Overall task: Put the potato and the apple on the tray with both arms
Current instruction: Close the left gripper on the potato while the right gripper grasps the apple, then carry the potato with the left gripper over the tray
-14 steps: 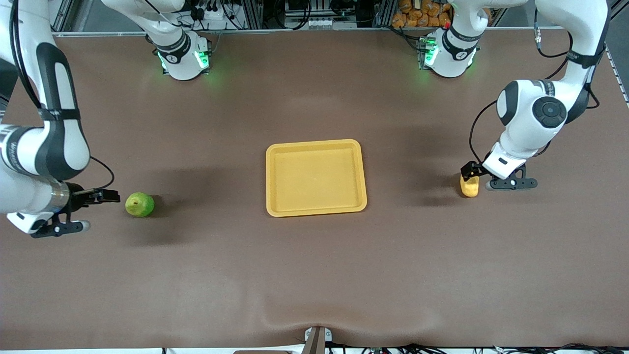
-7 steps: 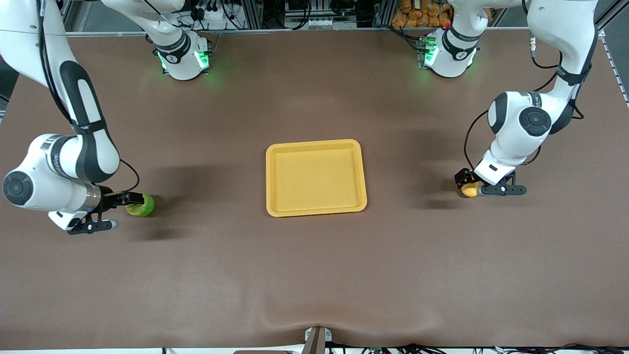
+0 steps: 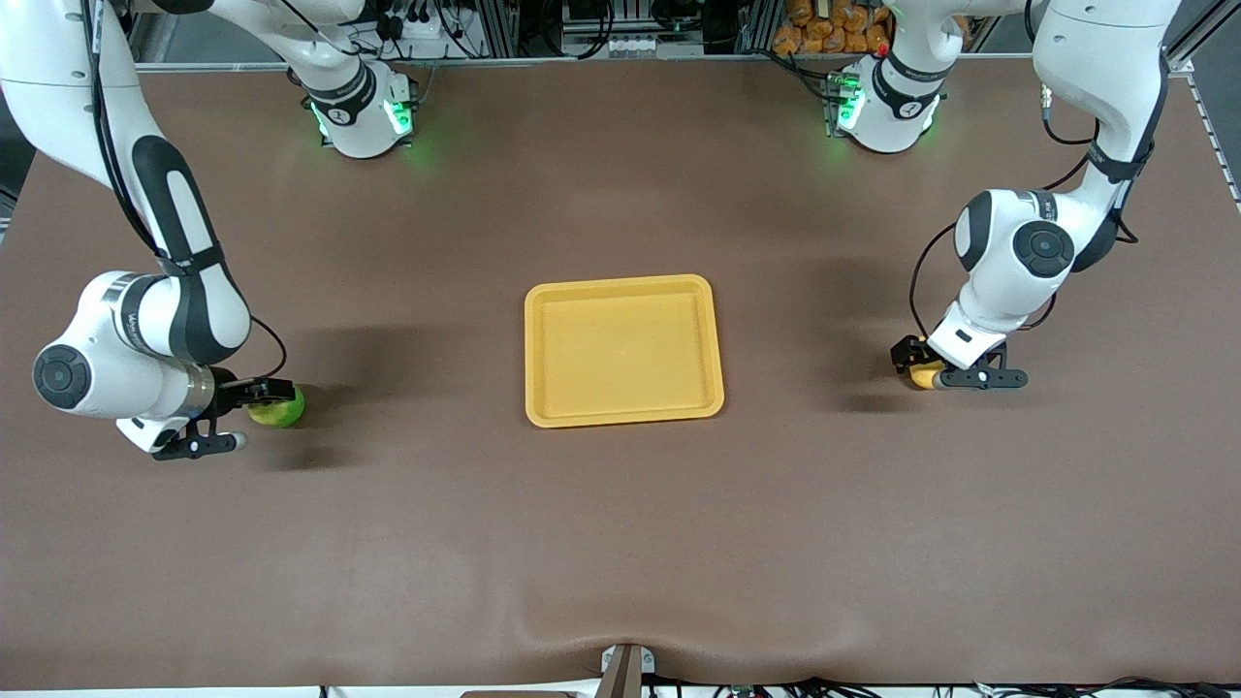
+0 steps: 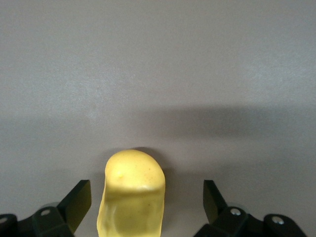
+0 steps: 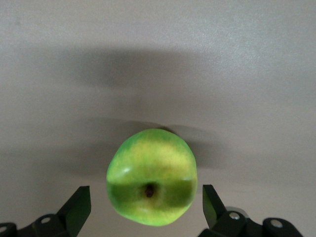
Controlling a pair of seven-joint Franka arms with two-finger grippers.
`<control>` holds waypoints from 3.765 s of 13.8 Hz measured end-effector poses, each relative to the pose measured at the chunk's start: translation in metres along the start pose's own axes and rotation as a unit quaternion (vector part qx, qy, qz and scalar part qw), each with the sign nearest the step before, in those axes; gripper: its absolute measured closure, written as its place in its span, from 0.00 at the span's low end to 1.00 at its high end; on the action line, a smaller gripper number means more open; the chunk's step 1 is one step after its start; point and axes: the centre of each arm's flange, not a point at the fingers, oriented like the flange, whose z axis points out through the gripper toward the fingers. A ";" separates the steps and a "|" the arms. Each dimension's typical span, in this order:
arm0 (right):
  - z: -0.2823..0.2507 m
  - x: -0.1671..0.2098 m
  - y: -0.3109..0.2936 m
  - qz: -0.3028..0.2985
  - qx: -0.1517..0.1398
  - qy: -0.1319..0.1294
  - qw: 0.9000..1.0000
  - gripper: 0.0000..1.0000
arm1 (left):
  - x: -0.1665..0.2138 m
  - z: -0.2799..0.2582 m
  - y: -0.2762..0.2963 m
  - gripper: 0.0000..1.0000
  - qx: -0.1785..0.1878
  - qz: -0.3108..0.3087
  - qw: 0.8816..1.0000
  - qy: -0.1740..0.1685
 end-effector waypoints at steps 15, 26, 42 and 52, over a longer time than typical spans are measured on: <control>-0.007 0.009 -0.001 -0.023 -0.011 0.032 0.999 0.00 | -0.005 0.010 -0.002 0.49 0.014 0.033 0.999 -0.009; 0.000 0.014 -0.002 -0.024 -0.016 0.045 0.999 0.00 | 0.023 -0.036 0.022 0.49 0.019 0.052 0.998 -0.021; 0.017 0.015 0.005 -0.049 -0.004 0.009 0.999 0.13 | 0.054 -0.114 0.228 0.49 0.012 -0.101 0.992 -0.069; -0.008 0.025 0.018 -0.069 -0.011 0.036 0.997 0.13 | 0.043 -0.093 0.338 0.49 -0.007 -0.161 0.984 -0.077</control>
